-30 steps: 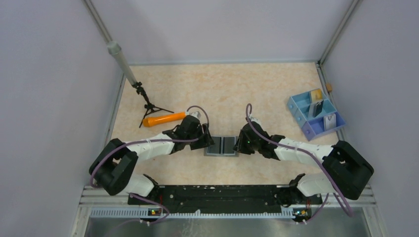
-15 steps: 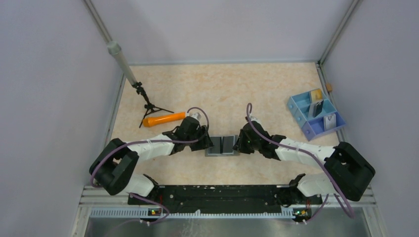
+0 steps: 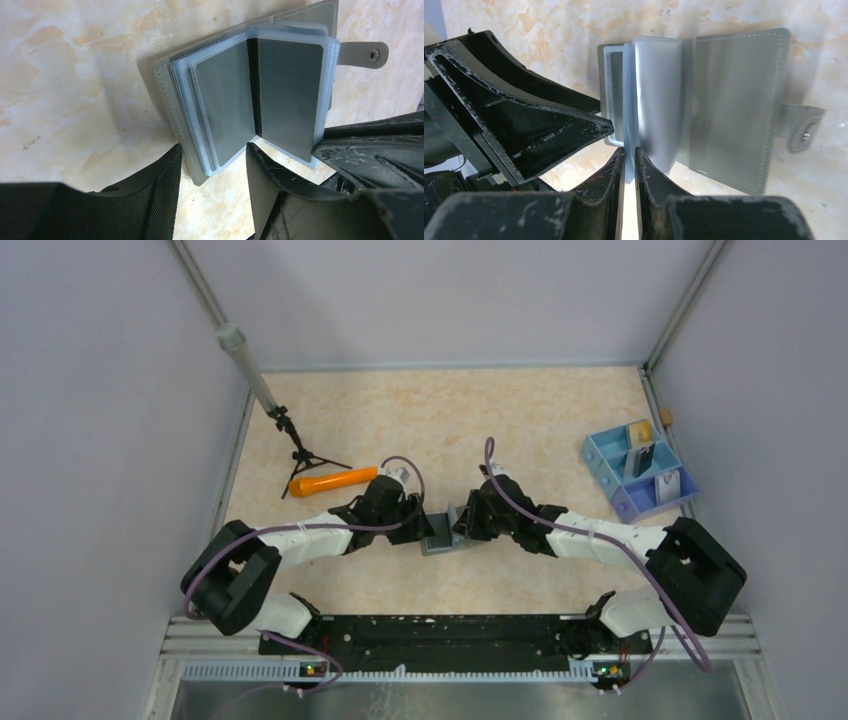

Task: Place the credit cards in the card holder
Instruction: Insert the credit card into the card holder.

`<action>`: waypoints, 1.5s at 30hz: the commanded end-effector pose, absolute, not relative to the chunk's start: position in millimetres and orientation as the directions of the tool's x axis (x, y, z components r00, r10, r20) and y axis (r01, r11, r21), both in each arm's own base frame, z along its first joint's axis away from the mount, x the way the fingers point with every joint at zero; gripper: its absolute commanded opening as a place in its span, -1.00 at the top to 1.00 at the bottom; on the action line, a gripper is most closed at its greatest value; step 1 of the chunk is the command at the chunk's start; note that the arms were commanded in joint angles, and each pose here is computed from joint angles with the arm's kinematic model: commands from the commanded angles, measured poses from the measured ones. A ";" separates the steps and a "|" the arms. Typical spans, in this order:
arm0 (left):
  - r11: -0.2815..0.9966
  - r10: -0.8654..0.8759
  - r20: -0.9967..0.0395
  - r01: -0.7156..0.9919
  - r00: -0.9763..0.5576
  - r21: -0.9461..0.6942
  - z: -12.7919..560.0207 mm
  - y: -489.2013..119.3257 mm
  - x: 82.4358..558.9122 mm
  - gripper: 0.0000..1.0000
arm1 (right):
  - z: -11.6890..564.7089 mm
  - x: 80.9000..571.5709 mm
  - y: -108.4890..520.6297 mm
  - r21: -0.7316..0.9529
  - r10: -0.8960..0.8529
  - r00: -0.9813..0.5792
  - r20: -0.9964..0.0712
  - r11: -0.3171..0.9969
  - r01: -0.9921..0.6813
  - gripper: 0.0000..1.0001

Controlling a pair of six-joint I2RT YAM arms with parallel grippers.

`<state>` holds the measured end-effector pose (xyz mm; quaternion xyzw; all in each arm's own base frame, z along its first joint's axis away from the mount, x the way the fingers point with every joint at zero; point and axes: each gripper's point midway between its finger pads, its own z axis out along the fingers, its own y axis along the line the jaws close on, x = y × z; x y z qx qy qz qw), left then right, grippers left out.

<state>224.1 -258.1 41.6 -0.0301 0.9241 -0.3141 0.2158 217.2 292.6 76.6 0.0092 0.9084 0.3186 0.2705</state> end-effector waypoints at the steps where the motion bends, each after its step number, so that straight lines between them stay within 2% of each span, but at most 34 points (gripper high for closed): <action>1: 0.772 -0.198 -0.389 0.101 -0.900 -0.628 46.3 -266.6 228.5 -0.02 | 95.2 225.1 316.6 0.610 0.175 -0.832 -0.526 0.759 -0.226 0.76; 14: 0.779 -0.233 -0.406 0.081 -0.884 -0.622 48.3 -261.1 232.2 0.03 | 80.9 224.7 317.1 0.603 0.172 -0.837 -0.519 0.768 -0.217 0.80; 45: 0.767 -0.242 -0.414 0.088 -0.877 -0.636 53.9 -265.2 236.9 0.20 | 76.1 221.4 314.3 0.604 0.167 -0.842 -0.514 0.767 -0.216 0.64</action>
